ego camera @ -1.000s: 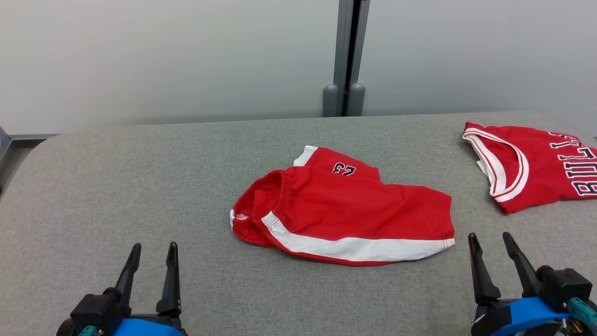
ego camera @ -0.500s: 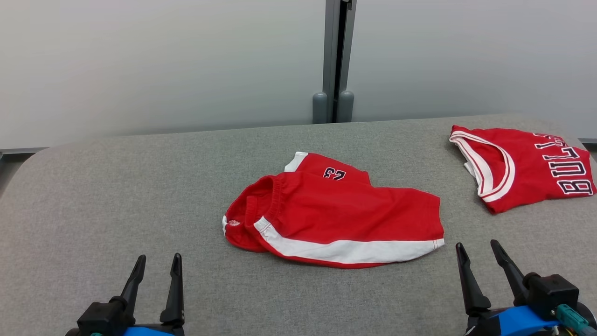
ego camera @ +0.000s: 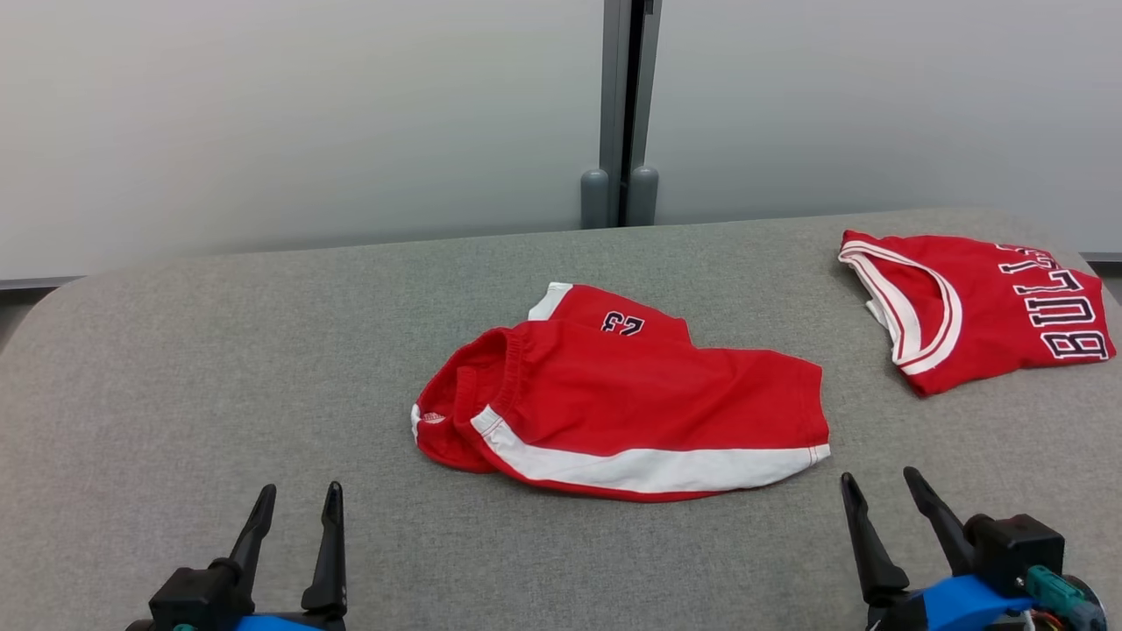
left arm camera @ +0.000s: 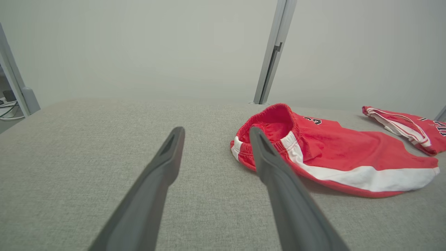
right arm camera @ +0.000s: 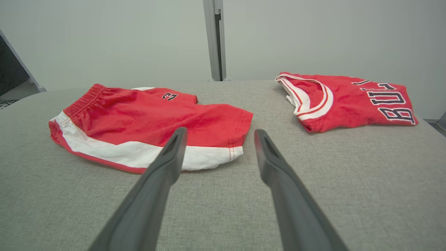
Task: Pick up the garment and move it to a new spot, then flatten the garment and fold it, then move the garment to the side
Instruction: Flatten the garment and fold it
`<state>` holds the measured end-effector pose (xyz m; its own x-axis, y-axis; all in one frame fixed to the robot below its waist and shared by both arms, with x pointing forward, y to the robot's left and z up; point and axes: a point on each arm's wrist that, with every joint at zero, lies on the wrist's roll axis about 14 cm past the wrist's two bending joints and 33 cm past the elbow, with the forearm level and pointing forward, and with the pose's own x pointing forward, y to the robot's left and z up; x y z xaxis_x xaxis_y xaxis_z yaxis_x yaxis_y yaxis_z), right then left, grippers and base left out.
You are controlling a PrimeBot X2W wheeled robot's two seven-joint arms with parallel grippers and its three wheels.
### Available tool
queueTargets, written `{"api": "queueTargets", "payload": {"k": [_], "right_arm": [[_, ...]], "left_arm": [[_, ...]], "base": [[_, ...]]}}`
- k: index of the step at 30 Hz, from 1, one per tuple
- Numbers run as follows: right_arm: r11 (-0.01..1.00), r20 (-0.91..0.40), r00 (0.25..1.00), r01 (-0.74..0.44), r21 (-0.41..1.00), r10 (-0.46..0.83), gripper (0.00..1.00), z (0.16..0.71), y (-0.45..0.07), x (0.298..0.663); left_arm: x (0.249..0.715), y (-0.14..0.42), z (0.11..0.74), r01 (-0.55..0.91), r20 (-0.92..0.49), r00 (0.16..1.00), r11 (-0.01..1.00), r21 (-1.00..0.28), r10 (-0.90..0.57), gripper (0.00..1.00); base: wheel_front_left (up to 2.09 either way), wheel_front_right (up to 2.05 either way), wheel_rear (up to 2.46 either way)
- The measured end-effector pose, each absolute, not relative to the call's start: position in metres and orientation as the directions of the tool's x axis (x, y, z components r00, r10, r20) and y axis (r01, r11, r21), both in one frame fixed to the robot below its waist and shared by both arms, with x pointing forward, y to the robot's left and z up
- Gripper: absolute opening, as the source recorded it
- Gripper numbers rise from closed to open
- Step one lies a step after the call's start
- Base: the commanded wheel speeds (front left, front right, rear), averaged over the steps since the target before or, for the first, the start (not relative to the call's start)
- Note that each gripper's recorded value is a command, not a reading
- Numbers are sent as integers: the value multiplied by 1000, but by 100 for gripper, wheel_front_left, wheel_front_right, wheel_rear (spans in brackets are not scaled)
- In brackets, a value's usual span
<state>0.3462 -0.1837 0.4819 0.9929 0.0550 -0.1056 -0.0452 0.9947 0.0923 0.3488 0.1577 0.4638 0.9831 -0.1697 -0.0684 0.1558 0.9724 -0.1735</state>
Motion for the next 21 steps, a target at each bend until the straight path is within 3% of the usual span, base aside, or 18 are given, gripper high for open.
{"api": "queueTargets", "payload": {"k": [5,11,21], "right_arm": [[994,-167,984,-46,100,62,100,475,-182,350],[997,-189,980,-40,73,53,100,481,-187,379],[996,-289,956,-19,84,42,100,454,-193,400]], "left_arm": [[355,143,456,217,-115,965,962,-163,-237,100],[388,111,451,362,-195,905,926,-108,-377,100],[423,45,415,571,-398,724,813,-115,-564,100]], "base": [[0,0,0],[0,0,0],[0,0,0]]}}
